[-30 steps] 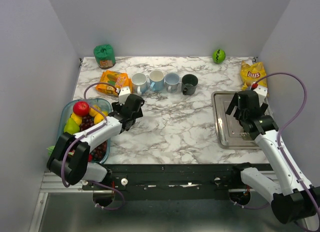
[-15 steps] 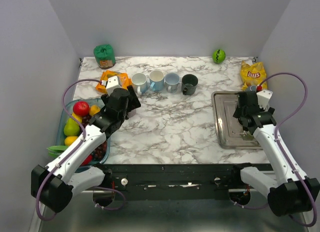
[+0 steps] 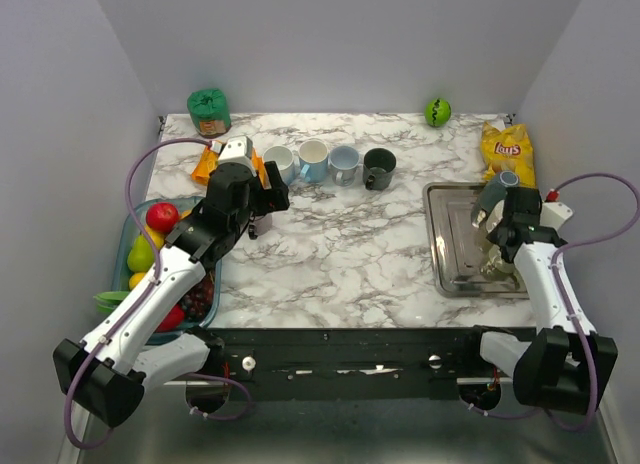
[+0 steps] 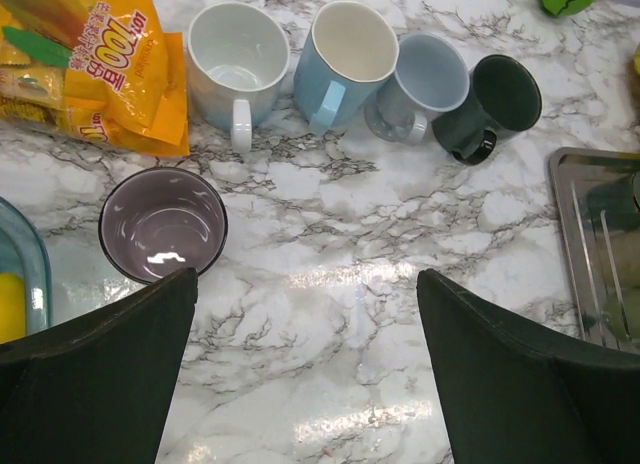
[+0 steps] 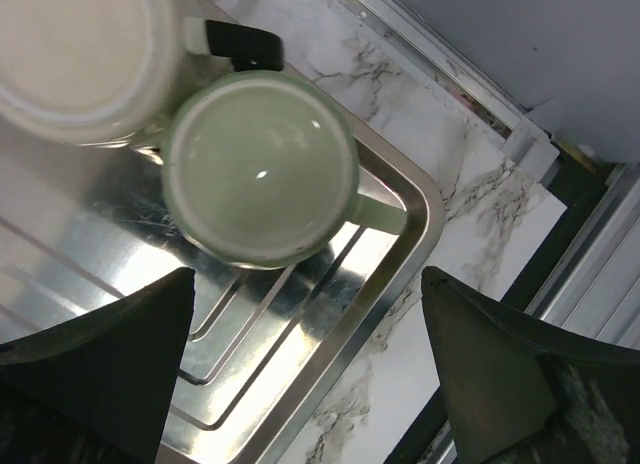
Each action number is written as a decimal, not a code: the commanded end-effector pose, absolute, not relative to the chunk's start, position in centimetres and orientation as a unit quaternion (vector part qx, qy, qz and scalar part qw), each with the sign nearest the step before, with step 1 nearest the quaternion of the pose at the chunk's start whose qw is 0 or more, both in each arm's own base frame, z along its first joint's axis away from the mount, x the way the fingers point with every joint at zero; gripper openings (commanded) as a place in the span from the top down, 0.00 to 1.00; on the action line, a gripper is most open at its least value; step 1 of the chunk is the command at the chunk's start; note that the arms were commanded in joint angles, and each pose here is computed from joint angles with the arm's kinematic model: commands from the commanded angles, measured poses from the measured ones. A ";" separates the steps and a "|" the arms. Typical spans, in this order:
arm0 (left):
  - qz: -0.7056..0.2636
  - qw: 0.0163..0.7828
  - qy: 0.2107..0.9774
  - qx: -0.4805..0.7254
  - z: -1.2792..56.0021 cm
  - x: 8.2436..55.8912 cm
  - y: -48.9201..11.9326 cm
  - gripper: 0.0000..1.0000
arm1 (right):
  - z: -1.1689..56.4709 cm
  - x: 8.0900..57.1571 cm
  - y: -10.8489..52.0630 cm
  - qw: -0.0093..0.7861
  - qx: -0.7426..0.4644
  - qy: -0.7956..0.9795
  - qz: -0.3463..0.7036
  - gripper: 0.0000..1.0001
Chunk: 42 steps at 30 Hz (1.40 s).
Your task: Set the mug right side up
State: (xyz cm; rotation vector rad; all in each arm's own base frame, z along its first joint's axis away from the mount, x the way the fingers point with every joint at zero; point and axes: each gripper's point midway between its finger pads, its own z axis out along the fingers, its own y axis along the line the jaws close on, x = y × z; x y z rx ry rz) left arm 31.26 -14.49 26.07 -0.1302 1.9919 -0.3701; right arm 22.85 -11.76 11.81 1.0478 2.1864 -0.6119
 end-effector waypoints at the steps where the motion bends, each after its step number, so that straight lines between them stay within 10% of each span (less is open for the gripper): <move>1: -0.178 0.506 0.843 -0.032 24.9 30.7 -15.7 0.01 | 11.8 23.4 -12.5 0.347 0.428 0.814 -0.184 0.00; 42: -0.174 0.482 0.858 -0.040 22.3 31.2 -15.4 0.01 | 11.4 17.9 -17.1 0.323 0.650 0.675 -0.134 0.12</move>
